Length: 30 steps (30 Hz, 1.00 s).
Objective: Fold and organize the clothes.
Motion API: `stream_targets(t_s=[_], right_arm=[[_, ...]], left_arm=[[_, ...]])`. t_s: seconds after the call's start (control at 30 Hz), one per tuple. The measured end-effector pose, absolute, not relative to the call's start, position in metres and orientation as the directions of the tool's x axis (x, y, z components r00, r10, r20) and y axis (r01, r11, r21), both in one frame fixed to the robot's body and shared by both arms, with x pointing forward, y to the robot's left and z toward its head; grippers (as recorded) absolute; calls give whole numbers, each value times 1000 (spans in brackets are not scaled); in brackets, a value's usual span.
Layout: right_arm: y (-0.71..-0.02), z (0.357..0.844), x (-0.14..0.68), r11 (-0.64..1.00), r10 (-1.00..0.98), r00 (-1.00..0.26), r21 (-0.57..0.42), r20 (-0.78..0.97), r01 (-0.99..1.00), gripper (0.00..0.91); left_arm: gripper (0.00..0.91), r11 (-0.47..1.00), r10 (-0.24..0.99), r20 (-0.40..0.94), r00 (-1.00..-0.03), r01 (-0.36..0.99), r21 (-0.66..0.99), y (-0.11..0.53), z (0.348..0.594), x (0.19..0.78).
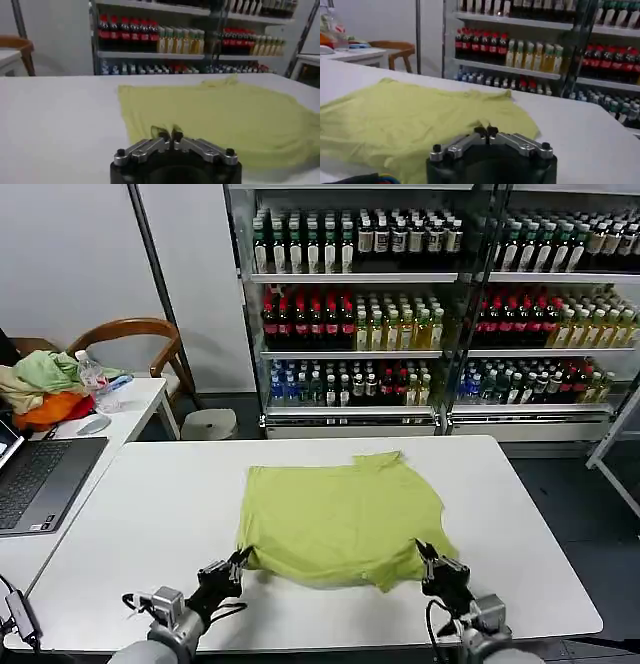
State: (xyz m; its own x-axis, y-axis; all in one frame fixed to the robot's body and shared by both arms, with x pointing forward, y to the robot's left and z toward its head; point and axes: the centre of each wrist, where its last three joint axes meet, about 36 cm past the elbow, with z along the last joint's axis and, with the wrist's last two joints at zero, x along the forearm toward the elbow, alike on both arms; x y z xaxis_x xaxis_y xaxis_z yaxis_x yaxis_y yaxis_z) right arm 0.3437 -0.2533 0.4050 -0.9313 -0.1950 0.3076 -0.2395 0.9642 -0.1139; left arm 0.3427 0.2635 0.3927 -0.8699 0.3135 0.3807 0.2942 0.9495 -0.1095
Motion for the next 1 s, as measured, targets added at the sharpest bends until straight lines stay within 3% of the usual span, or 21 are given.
stream_targets(t_s=[0.97,1.0], right_arm=[[-264,378,404,960,-181,-923,-143,341,-241,0],[-264,377,405,960,-178,-922,-144,344,-239,0]], left_arm=[[50,949,315,384,-868,283,-139,271,375,395],[343,949,314,385,-868,282,-137,271,375,396]])
